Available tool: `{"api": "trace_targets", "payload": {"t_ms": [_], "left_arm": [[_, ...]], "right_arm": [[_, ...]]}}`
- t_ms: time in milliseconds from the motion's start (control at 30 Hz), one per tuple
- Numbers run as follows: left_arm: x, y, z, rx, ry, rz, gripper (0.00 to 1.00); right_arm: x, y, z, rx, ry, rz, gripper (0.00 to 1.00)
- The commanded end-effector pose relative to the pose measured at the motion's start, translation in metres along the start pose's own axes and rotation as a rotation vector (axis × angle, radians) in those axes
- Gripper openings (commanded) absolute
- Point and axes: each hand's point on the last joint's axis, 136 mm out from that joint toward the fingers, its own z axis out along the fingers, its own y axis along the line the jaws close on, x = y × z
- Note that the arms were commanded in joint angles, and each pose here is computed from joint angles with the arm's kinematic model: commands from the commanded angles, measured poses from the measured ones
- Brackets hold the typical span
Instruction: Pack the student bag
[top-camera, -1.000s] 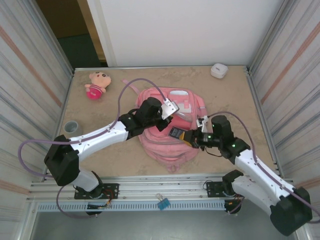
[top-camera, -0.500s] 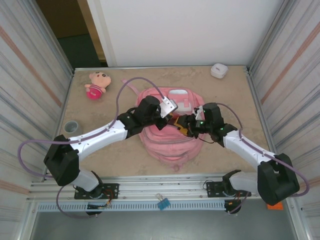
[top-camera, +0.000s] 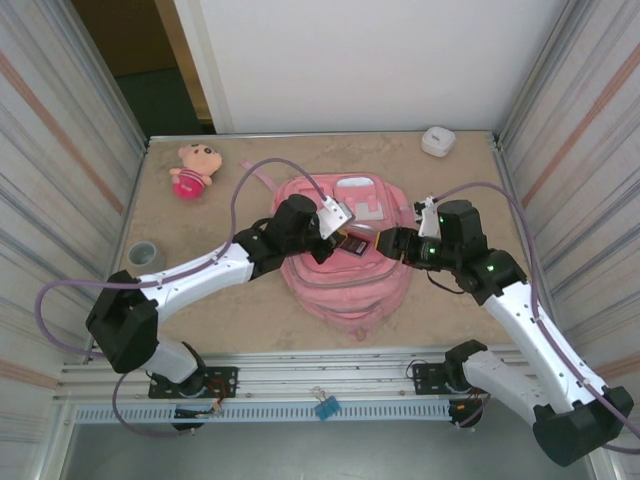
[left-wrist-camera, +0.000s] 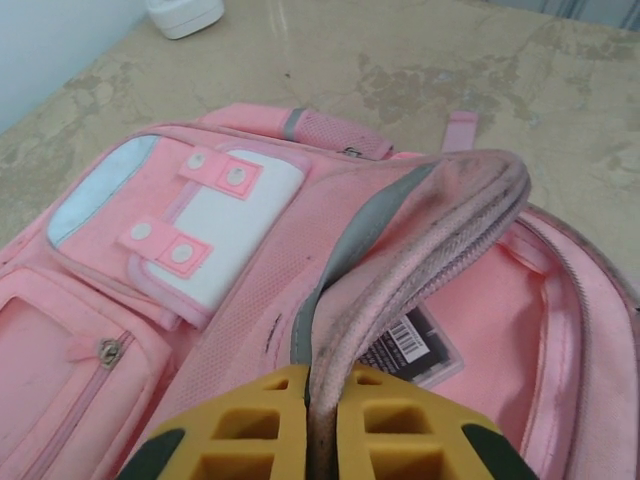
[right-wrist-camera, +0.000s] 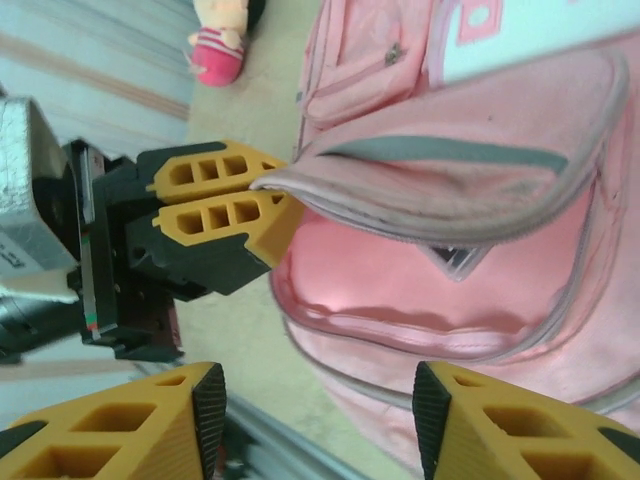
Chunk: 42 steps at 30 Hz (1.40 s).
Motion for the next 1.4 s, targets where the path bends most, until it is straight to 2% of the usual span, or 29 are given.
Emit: {"api": "trace_targets", "payload": {"t_ms": [0, 67, 100, 167, 233, 300, 367, 467, 533, 767, 867, 967, 1133, 1233, 1367], "left_arm": [[-0.032, -0.009, -0.025, 0.067, -0.129, 0.032, 0.30], [-0.026, -0.004, -0.037, 0.070, -0.115, 0.020, 0.56], [-0.022, -0.002, -0.042, 0.078, -0.110, 0.013, 0.64], [-0.009, 0.010, -0.055, 0.065, -0.095, -0.025, 0.73], [0.004, 0.031, -0.067, 0.016, -0.094, -0.110, 0.75], [0.023, 0.066, -0.077, -0.094, -0.098, -0.270, 0.76], [0.042, 0.086, -0.087, -0.122, -0.117, -0.399, 0.76], [0.061, 0.082, -0.091, -0.060, -0.131, -0.388, 0.77], [0.075, 0.071, -0.089, -0.015, -0.102, -0.300, 0.79], [0.105, 0.055, -0.093, 0.041, 0.049, -0.064, 0.79], [0.118, 0.050, -0.090, 0.062, 0.083, 0.050, 0.80], [0.138, 0.040, -0.089, 0.142, 0.169, 0.160, 0.80], [0.164, 0.044, -0.073, 0.204, 0.285, 0.261, 0.81], [0.163, 0.050, -0.061, 0.209, 0.281, 0.281, 0.80], [0.150, 0.053, -0.045, 0.224, 0.227, 0.318, 0.79]], "right_arm": [[-0.005, -0.022, -0.003, 0.148, -0.006, -0.225, 0.56], [-0.010, -0.019, 0.000, 0.139, -0.013, -0.309, 0.58], [-0.011, -0.015, 0.002, 0.126, -0.017, -0.369, 0.58], [-0.005, 0.000, 0.006, 0.090, -0.024, -0.590, 0.59], [0.010, 0.013, 0.011, 0.051, -0.014, -0.857, 0.58], [0.030, 0.019, 0.020, 0.022, 0.024, -1.104, 0.57], [0.051, 0.021, 0.032, -0.017, 0.094, -1.303, 0.56], [0.072, 0.019, 0.056, -0.041, 0.211, -1.444, 0.55], [0.080, 0.016, 0.070, -0.048, 0.252, -1.505, 0.55], [0.082, 0.010, 0.107, -0.051, 0.253, -1.601, 0.54], [0.078, -0.002, 0.119, -0.006, 0.271, -1.634, 0.46], [0.072, -0.015, 0.126, 0.061, 0.307, -1.664, 0.33], [0.071, -0.019, 0.126, 0.055, 0.308, -1.668, 0.12], [0.070, -0.013, 0.122, 0.029, 0.283, -1.654, 0.03], [0.068, -0.008, 0.117, 0.003, 0.252, -1.639, 0.00]]}}
